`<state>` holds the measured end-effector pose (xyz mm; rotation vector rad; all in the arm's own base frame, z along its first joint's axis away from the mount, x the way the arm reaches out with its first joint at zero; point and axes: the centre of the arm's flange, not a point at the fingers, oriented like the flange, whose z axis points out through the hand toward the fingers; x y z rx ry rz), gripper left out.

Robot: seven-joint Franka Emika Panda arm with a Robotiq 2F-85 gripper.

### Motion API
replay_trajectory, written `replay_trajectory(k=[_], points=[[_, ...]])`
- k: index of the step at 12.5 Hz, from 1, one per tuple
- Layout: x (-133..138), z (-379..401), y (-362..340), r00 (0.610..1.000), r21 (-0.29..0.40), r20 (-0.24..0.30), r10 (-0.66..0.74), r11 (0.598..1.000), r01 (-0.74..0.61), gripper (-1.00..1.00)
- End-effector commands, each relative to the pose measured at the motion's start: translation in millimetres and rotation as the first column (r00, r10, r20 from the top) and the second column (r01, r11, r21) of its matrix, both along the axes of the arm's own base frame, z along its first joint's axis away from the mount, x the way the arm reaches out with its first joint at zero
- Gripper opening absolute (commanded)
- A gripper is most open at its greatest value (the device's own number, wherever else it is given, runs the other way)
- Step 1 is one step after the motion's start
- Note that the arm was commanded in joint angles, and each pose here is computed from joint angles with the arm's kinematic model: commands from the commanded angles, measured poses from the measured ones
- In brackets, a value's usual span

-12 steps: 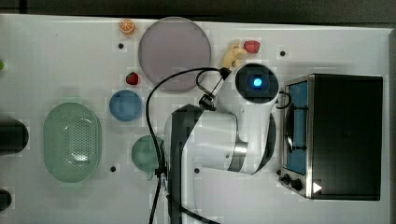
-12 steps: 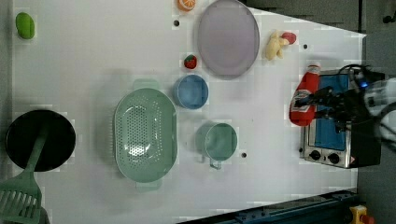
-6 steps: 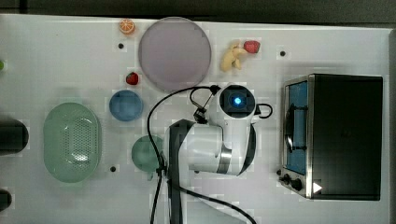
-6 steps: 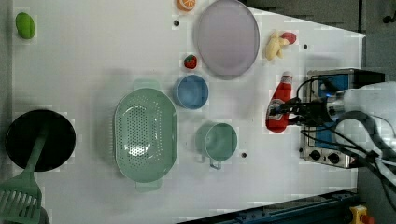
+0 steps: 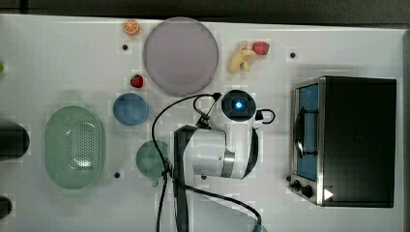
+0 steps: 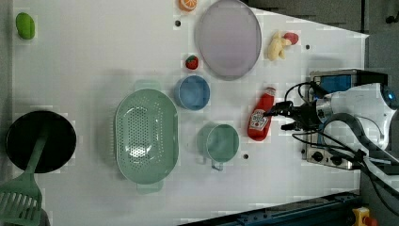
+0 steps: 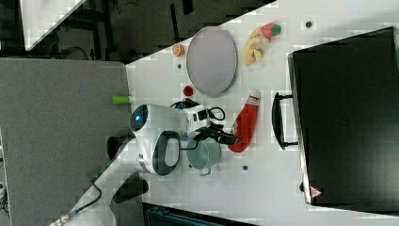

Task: Pick ketchup from strainer and place it on the table

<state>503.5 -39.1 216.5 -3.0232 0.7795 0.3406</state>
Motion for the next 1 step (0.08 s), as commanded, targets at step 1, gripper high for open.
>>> replay_trajectory(k=[1], points=[[27.6,82.9,-4.5,0.99,-0.017,0.141,0.026,1.0,-0.023,1.0]])
